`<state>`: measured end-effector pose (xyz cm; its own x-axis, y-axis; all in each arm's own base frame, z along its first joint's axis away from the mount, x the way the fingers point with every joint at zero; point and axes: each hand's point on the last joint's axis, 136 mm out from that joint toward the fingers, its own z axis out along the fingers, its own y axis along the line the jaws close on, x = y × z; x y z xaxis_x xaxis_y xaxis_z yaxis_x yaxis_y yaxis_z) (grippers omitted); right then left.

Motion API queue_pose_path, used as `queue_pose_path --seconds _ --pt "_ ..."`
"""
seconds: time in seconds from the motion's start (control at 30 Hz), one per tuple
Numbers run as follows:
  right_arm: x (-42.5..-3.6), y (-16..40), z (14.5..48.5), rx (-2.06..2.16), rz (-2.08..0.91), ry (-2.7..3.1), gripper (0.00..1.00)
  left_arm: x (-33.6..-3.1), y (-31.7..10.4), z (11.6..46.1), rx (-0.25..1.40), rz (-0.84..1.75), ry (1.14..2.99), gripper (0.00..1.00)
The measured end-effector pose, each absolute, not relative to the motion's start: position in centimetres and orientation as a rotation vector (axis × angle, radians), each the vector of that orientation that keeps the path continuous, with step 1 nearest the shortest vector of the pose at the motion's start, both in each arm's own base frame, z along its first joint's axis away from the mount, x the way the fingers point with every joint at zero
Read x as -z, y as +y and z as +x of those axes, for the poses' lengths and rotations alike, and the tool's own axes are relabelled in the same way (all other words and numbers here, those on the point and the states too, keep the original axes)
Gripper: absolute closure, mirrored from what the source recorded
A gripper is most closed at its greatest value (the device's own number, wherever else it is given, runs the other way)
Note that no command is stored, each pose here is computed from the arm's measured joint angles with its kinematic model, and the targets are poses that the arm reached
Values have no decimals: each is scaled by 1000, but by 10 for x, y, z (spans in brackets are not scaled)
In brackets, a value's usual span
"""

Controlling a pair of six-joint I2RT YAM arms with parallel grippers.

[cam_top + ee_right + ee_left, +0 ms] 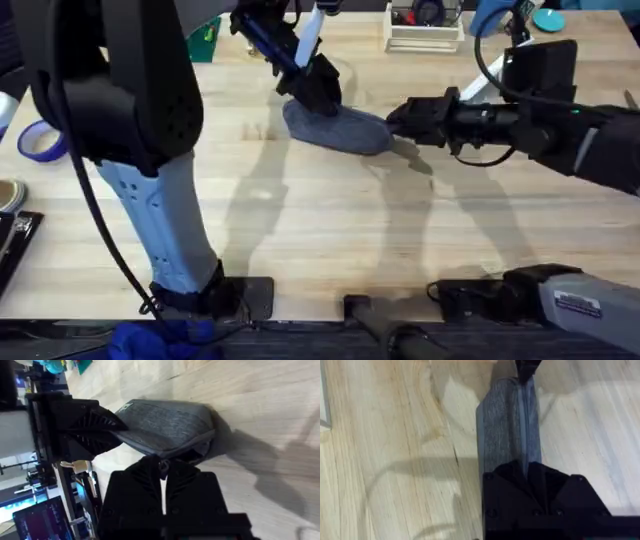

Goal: Unzip the bag, pick up the pens from the table one at a time and place them inside, then zip the bag closed.

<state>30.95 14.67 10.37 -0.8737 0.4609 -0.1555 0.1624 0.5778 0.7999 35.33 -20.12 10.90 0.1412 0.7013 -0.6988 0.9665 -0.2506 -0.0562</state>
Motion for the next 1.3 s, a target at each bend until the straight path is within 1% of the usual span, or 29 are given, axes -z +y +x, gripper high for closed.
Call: queue_pose_path --seconds 0.27,0.57,0.83,1.3 --pt "-98 134 305 -1195 547 2492 970 -108 -203 356 868 2000 1628 958" --pt "-91 120 298 -1187 589 2521 970 -109 -209 357 867 1995 1609 958" --pt "-80 110 290 -1104 631 2573 970 -111 -211 357 881 1979 1601 959" --pt "-68 106 289 -958 641 2595 970 -113 -208 360 890 1952 1602 959"
